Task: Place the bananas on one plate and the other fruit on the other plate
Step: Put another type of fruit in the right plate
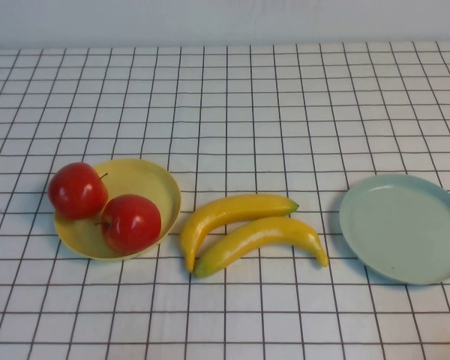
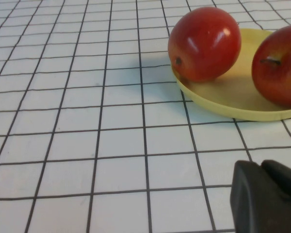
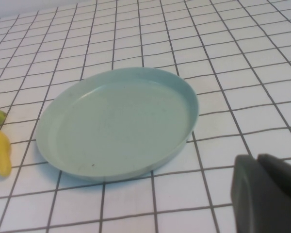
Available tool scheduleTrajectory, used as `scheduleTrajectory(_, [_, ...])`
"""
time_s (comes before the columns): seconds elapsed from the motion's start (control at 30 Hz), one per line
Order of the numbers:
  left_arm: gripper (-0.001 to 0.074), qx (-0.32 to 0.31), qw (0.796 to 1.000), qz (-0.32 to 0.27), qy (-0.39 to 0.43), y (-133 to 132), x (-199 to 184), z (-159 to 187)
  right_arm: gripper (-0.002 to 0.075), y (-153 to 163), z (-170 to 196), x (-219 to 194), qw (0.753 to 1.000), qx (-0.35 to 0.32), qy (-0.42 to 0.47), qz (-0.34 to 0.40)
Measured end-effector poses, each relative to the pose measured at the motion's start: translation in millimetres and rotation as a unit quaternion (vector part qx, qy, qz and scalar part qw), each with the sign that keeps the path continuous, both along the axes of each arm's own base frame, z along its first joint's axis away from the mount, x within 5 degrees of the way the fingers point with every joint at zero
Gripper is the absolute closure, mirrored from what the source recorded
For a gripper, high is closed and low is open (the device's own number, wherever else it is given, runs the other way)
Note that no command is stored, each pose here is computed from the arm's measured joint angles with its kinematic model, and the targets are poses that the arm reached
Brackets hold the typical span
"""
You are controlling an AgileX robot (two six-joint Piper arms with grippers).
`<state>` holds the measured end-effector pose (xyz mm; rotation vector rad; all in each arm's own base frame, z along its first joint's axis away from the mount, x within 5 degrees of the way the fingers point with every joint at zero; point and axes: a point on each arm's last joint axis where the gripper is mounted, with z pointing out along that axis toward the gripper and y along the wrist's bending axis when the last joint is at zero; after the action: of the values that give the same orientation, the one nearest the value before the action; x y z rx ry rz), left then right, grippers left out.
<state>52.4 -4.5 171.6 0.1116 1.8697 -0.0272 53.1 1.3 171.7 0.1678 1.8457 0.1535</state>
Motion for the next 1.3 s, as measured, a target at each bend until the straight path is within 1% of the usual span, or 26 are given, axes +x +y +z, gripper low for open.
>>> scheduleTrajectory(1.07, [0.0739,-0.003,1.000,-0.003,0.000,0,0,0,0.0742,0,1,0,1.000,0.002,-0.008,0.000])
scheduleTrajectory(1.13, [0.0739,-0.003,1.000,-0.003,0.000,0,0,0,0.0742,2,4,1,0.999,0.034,-0.023,0.001])
scheduleTrajectory(1.2, [0.0739,-0.003,1.000,-0.003,0.000,0,0,0,0.0743,5,11,2,0.989,0.141,-0.055,-0.003])
scheduleTrajectory(1.23, [0.0739,-0.003,1.000,-0.003,0.000,0,0,0,0.0742,6,15,3,0.973,0.220,-0.071,-0.009])
scheduleTrajectory(1.27, [0.0739,-0.003,1.000,-0.003,0.000,0,0,0,0.0742,7,19,3,0.949,0.303,-0.086,-0.016])
scheduleTrajectory(1.3, [0.0739,-0.003,1.000,-0.003,0.000,0,0,0,0.0743,6,23,3,0.926,0.364,-0.100,-0.024])
